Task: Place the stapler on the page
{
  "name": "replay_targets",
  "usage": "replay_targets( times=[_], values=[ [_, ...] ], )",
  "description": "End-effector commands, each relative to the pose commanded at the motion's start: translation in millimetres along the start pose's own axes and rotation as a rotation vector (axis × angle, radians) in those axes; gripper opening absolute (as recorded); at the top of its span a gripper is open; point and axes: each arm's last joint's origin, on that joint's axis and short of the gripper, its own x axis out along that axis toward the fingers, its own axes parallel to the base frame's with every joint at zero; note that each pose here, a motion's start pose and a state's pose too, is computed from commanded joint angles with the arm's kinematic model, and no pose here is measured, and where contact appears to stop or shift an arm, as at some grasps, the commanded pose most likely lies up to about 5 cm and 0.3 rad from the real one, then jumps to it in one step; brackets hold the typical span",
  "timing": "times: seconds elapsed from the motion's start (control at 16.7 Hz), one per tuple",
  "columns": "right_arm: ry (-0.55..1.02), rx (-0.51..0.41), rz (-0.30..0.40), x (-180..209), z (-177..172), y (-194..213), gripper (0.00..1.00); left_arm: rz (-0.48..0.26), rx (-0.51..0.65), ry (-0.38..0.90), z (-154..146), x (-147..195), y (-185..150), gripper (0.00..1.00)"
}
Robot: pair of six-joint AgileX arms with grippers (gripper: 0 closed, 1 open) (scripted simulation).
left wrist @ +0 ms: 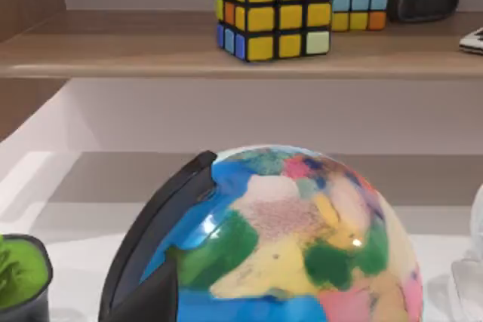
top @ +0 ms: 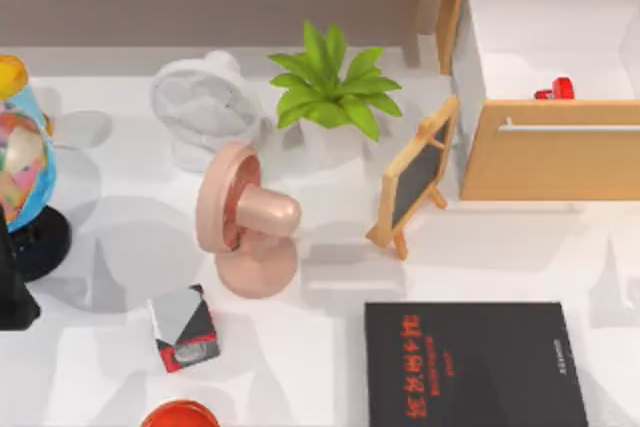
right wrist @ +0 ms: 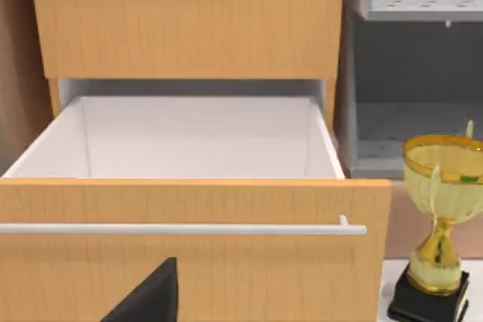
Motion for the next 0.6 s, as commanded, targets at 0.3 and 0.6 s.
replay_targets(
  times=[0.3, 0.6],
  values=[
    [0.049, 0.005, 0.004, 0, 11, 1, 1.00, 0.000, 0.000, 0.000, 0, 0, 0, 1.00],
    [0.262, 0.024, 0.017, 15, 69, 4, 1.00, 0.000, 0.000, 0.000, 0, 0, 0, 1.00]
  ],
)
